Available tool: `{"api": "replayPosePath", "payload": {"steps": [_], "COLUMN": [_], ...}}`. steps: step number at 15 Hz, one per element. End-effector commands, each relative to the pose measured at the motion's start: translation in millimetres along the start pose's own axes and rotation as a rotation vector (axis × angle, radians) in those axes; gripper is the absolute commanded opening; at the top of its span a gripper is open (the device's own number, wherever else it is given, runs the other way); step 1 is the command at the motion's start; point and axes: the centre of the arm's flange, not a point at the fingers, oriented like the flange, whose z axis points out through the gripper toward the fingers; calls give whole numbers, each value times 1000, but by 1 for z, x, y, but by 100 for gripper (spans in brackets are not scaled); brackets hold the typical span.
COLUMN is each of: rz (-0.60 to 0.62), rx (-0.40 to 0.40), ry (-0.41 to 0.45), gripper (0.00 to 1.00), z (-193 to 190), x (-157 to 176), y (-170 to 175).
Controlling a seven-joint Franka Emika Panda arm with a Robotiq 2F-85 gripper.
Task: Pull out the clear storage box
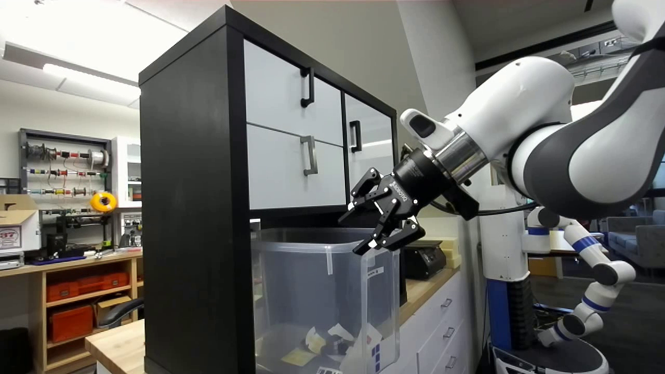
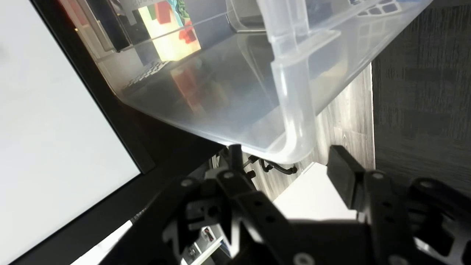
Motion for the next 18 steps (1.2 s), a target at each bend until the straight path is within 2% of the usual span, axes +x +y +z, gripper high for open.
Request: {"api": "replayPosePath", "payload": {"steps": [1,3,6,9,14,18], "rz": [46,94,194,291,466,586], "rx": [5,43,146,210,239,264], "ry": [-10,-29,-81,-127,-163,-276], "gripper": [94,100,100,100,100,100], "z": [-18,-16,-8,-3,-9,-12], "x": [11,17,26,37,42,22], "y": [6,12,20,28,68,105]}}
